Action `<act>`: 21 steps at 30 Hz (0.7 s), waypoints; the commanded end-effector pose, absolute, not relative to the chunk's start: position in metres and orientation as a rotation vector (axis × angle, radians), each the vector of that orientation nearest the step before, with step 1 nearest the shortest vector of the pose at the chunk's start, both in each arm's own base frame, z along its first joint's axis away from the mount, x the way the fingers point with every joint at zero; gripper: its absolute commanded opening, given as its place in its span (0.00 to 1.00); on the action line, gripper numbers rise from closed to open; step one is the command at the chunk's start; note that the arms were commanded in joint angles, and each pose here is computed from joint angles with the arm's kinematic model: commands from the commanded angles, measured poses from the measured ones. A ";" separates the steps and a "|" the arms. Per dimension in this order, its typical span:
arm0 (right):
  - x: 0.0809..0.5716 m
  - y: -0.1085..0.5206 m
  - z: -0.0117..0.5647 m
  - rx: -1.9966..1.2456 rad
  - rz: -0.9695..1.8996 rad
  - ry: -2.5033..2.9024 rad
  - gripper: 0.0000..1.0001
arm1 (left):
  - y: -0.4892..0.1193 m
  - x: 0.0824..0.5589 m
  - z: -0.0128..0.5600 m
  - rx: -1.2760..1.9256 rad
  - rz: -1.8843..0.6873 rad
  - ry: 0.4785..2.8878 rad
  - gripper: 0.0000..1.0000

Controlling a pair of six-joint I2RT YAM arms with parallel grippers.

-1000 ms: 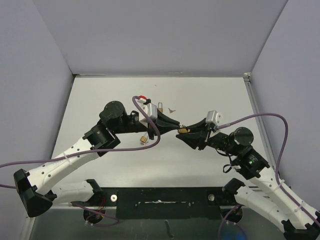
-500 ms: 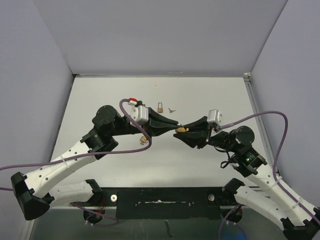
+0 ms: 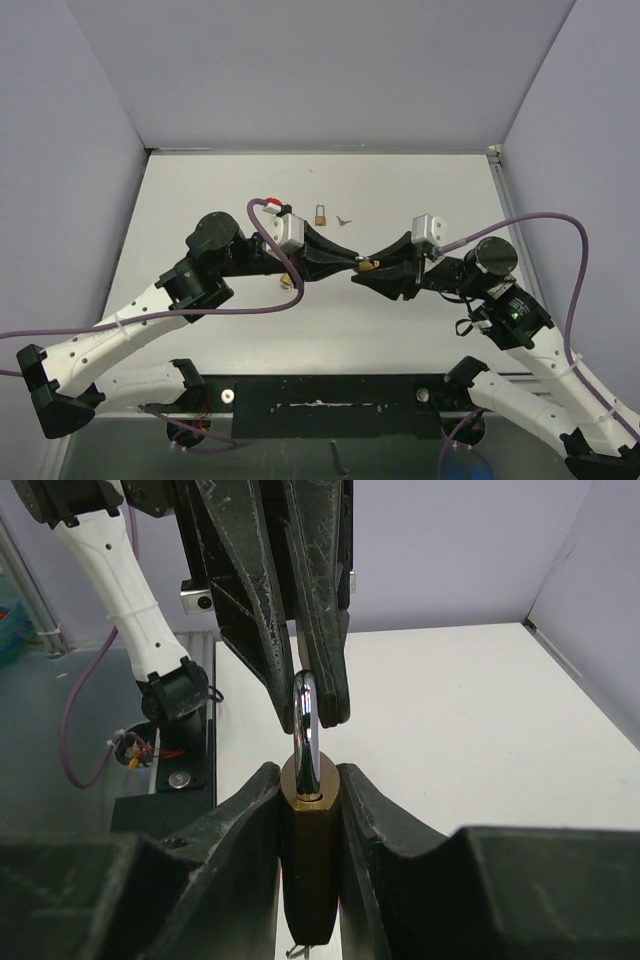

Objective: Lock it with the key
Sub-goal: Lock the lock.

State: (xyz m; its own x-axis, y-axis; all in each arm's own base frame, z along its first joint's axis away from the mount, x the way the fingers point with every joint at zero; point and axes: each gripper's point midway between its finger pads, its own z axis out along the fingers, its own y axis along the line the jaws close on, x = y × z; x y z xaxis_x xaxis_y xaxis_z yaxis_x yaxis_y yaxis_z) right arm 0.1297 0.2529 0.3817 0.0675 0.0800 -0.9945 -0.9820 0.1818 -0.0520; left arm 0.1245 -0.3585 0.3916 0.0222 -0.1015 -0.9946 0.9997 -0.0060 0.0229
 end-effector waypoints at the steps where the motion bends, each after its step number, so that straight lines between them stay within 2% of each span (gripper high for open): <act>1: 0.081 0.197 0.582 -0.799 0.858 0.450 0.00 | -0.323 0.044 0.193 1.521 -1.422 1.990 0.00; 8: 0.092 0.207 0.560 -0.822 0.896 0.542 0.00 | -0.343 0.068 0.226 1.410 -1.366 1.822 0.00; 15: 0.136 0.222 0.500 -0.784 0.895 0.820 0.00 | -0.358 0.115 0.284 1.238 -1.191 1.639 0.00; 17: 0.144 0.225 0.483 -0.784 0.890 0.884 0.05 | -0.357 0.130 0.301 1.190 -1.145 1.604 0.00; 21: 0.156 0.227 0.450 -0.785 0.869 0.999 0.23 | -0.350 0.157 0.331 1.094 -1.091 1.552 0.00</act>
State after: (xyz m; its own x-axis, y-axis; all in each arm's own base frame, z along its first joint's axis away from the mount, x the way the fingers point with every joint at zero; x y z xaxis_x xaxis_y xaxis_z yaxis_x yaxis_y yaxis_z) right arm 0.1498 0.2471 0.3698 0.0261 0.0514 -0.9983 -0.9533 0.3020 -0.0094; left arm 0.1480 -0.3565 0.3967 -0.0227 -0.0617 -0.9978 0.9871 0.1571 -0.0322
